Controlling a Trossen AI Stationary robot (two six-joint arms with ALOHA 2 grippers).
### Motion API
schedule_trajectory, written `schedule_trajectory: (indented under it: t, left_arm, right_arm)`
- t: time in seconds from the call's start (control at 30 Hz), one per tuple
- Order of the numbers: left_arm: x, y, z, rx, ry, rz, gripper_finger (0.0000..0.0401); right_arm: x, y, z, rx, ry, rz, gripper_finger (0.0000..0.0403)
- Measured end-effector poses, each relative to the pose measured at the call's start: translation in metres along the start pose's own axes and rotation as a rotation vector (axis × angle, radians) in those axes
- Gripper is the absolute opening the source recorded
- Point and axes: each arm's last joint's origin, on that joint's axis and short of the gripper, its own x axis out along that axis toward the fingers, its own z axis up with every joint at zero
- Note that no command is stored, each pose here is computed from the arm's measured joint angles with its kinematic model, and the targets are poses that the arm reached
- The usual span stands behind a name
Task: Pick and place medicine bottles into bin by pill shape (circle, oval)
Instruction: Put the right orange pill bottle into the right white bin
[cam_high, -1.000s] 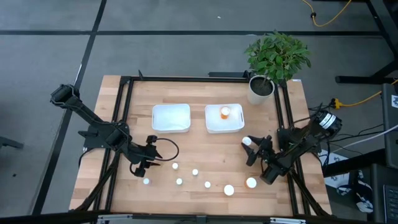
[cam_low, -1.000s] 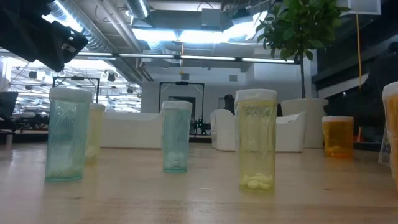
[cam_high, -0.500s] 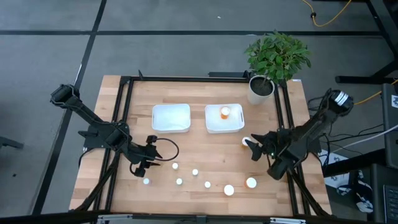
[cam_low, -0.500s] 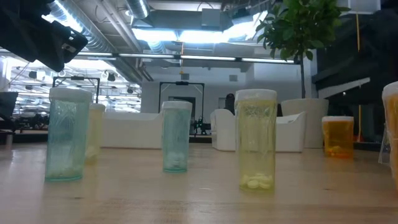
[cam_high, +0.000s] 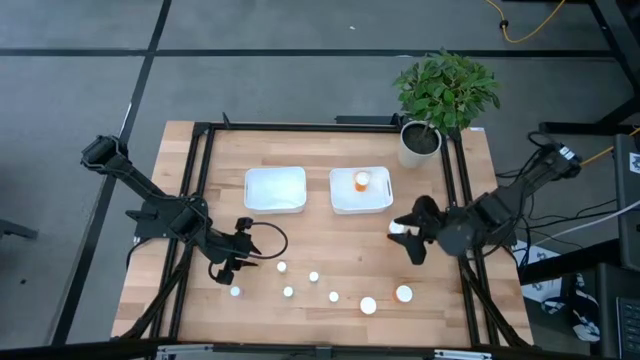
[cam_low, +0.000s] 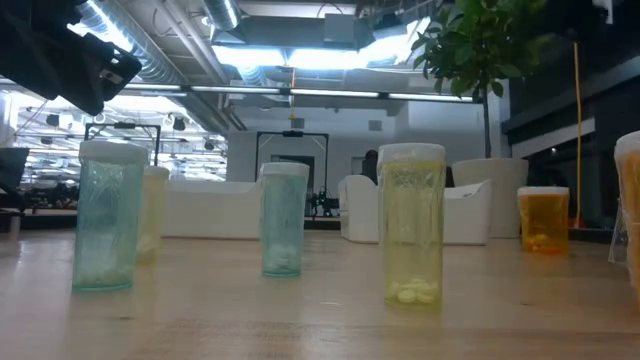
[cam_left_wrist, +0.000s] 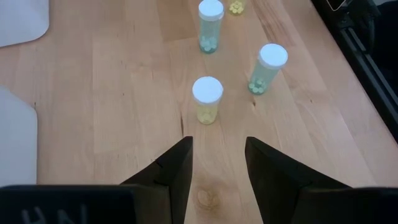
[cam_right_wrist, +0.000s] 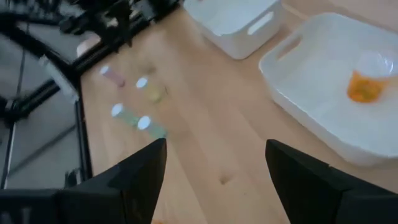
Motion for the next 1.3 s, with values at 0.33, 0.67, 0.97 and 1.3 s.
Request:
schedule_trajectory:
  t: [0.33, 0.67, 0.97, 1.3]
  left_arm:
    - [0.0, 0.0, 0.0, 0.0, 0.0, 0.0, 0.0141]
    - [0.0, 0.0, 0.0, 0.0, -0.001, 0.003, 0.0141]
    - [0.0, 0.0, 0.0, 0.0, -0.001, 0.004, 0.014]
    - [0.0, 0.0, 0.0, -0.001, -0.002, 0.004, 0.014]
  right_arm:
    - [-0.015, 0.003, 0.053, -0.116, 0.171, -0.23, 0.0275]
    - [0.009, 0.013, 0.087, -0.295, 0.115, -0.432, 0.0275]
    - [0.032, 0.011, 0.079, -0.262, 0.285, -0.477, 0.0275]
    - [0.051, -0.009, 0.056, 0.063, 0.608, -0.573, 0.0275]
